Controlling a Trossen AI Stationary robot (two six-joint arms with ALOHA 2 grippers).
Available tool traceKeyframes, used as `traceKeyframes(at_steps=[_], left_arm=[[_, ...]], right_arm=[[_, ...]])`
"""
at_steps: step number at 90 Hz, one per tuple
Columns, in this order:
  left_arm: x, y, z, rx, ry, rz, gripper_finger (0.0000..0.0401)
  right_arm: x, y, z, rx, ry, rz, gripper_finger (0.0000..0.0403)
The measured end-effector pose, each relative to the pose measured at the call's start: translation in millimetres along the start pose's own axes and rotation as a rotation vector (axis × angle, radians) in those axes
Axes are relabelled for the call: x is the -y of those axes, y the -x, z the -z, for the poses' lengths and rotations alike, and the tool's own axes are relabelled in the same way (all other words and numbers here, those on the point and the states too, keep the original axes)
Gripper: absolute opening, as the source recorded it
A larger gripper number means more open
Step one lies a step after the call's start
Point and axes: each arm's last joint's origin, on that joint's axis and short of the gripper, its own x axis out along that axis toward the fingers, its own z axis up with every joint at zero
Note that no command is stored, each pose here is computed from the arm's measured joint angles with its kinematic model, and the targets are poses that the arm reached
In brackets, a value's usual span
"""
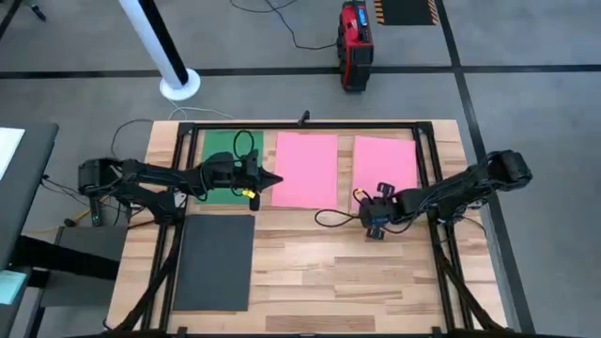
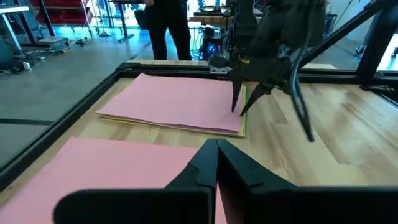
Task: Organize paper
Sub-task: Stack the pink paper on top of the pink paper
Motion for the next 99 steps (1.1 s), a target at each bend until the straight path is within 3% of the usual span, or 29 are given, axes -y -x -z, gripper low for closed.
traceKeyframes(at_steps=[19,53,76,99], left_arm=[[0.1,0.0,0.3,-0.003,0.001,0.001,0.0],[0.4,0.1,5.2,-0.053,0.014,0.003,0.0],[0.5,0.2,5.7,-0.059,0.009,0.004,0.0],[0.5,0.2,6.5,-0.066,0.009,0.004,0.0]], right_arm=[[-3.0,2.1,-6.4,0.02,0.006,-0.055,0.0085],[5.9,-1.3,-8.3,0.011,-0.012,-0.018,0.0089],[1.4,-0.4,-7.8,-0.001,0.005,-0.092,0.0088],[6.7,-3.0,-8.2,0.012,-0.015,-0.037,0.0091]])
